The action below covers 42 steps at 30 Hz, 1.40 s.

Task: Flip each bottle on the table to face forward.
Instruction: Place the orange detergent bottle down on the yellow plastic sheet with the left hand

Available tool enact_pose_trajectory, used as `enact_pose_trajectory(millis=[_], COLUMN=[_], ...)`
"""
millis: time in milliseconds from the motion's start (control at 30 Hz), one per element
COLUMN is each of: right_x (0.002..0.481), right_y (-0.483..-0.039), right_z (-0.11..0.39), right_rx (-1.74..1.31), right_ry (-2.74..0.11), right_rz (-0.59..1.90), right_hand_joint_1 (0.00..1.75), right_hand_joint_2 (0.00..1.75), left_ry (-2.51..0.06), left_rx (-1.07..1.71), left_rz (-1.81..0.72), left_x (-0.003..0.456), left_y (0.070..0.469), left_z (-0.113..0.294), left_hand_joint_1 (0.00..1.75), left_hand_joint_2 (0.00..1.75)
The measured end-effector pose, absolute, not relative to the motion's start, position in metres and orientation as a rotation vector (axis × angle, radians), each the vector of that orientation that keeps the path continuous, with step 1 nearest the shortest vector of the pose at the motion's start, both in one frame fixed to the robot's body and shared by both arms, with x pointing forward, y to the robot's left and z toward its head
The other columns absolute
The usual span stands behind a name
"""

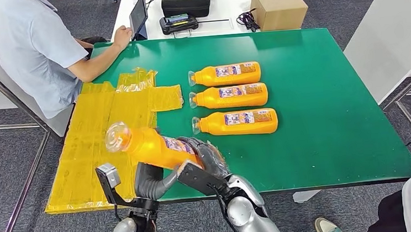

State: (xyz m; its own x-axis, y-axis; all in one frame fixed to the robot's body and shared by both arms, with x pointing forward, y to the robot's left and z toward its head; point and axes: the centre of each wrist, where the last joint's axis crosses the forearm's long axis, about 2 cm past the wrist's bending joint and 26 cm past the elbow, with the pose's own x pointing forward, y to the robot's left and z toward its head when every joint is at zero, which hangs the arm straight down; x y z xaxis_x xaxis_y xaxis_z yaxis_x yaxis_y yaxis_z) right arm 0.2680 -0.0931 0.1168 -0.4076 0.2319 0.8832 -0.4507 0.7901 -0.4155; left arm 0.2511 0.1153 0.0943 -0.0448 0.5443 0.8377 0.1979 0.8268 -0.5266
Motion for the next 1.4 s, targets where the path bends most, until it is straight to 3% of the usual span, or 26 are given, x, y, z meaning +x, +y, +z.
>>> enact_pose_trajectory(millis=[267,300,333,400,467,567,600,700,733,900,967,1167,1400], right_x=[0.265,0.264,0.264,0.264,0.264,0.264,0.264,0.264,0.264,0.264,0.264,0.264,0.264], right_y=[-0.093,-0.093,-0.094,-0.094,-0.095,-0.095,-0.095,-0.095,-0.095,-0.095,-0.095,-0.095,-0.099], right_z=[0.107,0.106,0.105,0.103,0.101,0.100,0.099,0.098,0.098,0.097,0.096,0.094,0.092], right_rx=[0.227,0.234,0.240,0.252,0.263,0.274,0.275,0.268,0.263,0.246,0.246,0.225,0.166], right_ry=[-1.829,-1.826,-1.823,-1.818,-1.815,-1.812,-1.811,-1.808,-1.808,-1.800,-1.795,-1.795,-1.771], right_rz=[0.711,0.707,0.704,0.700,0.693,0.686,0.687,0.695,0.700,0.717,0.719,0.731,0.752], right_hand_joint_1=[1.75,1.75,1.75,1.75,1.75,1.75,1.75,1.75,1.75,1.75,1.75,1.75,1.75], right_hand_joint_2=[1.75,1.75,1.75,1.75,1.75,1.75,1.75,1.75,1.75,1.75,1.75,1.75,1.75], left_ry=[-1.645,-1.649,-1.652,-1.655,-1.655,-1.662,-1.666,-1.673,-1.673,-1.670,-1.669,-1.692,-1.800], left_rx=[-0.753,-0.766,-0.774,-0.782,-0.791,-0.805,-0.806,-0.800,-0.798,-0.799,-0.802,-0.787,-0.598], left_rz=[0.356,0.357,0.356,0.356,0.357,0.349,0.342,0.316,0.305,0.269,0.265,0.196,0.038], left_x=[0.252,0.252,0.252,0.252,0.252,0.252,0.253,0.253,0.253,0.253,0.253,0.254,0.262], left_y=[0.117,0.117,0.117,0.117,0.116,0.116,0.116,0.115,0.115,0.111,0.110,0.108,0.108], left_z=[0.101,0.102,0.103,0.104,0.104,0.104,0.104,0.105,0.105,0.105,0.106,0.107,0.117], left_hand_joint_1=[0.00,0.09,0.24,1.11,1.75,1.74,1.39,0.09,0.00,0.00,0.07,0.00,0.00], left_hand_joint_2=[1.75,1.75,1.75,1.75,1.75,1.75,1.75,1.75,1.75,1.75,1.75,1.75,1.75])
